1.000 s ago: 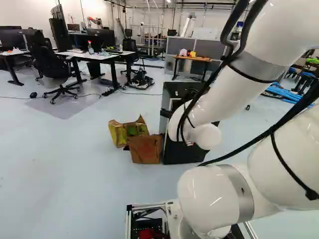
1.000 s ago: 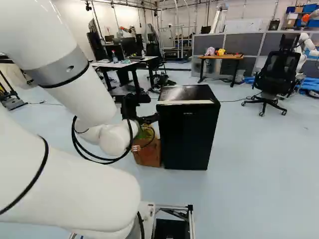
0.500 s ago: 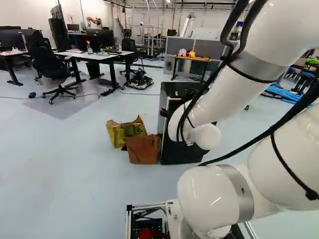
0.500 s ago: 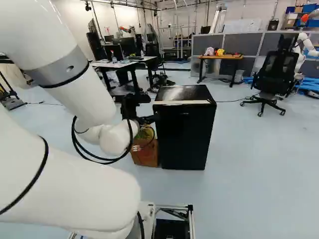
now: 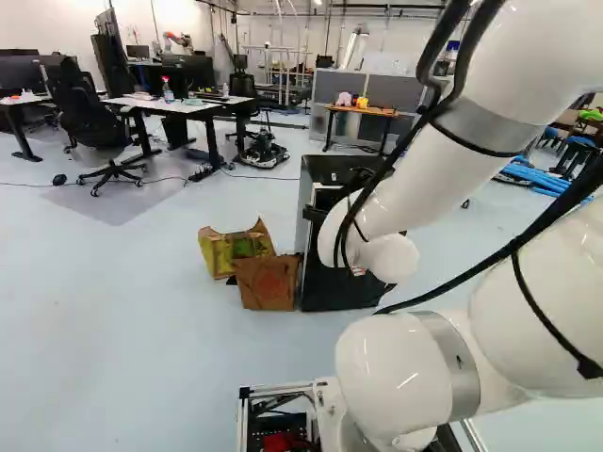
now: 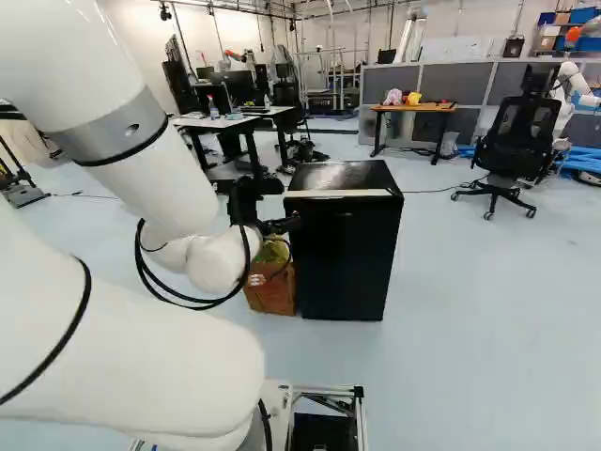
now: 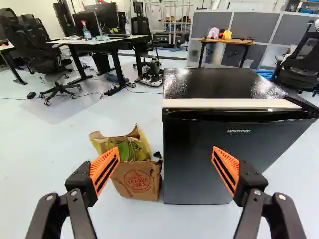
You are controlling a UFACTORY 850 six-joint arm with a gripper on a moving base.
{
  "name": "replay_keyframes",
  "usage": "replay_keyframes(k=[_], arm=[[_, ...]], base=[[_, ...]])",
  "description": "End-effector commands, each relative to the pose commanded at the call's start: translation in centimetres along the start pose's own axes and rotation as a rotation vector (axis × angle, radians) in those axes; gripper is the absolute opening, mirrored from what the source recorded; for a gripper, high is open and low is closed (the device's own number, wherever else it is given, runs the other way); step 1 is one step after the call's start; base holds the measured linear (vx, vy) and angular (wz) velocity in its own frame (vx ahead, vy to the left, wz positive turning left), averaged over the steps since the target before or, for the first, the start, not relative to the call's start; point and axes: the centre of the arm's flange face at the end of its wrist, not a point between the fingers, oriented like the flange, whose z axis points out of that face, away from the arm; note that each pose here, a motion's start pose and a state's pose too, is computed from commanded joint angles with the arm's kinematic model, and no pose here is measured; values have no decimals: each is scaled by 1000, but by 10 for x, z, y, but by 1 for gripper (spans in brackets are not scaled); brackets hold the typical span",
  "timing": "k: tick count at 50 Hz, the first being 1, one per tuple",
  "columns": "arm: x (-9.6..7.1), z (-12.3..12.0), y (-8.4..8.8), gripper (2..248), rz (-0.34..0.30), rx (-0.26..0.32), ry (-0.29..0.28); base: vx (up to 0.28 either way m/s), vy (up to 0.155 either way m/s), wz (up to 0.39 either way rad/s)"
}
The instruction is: Grab a drink from the fridge
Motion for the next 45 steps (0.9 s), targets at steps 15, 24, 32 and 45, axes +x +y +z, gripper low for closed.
replay_keyframes(k=[15,24,32,45], arm=[[1,1,0,247,0,0,-1],[3,6,0,247,1,-1,-3],[4,9,2,247,23,-26,-9],[9,18,0,247,48,-47,-14]], base=[[0,0,0],[0,0,0],[0,0,0],[0,0,0]])
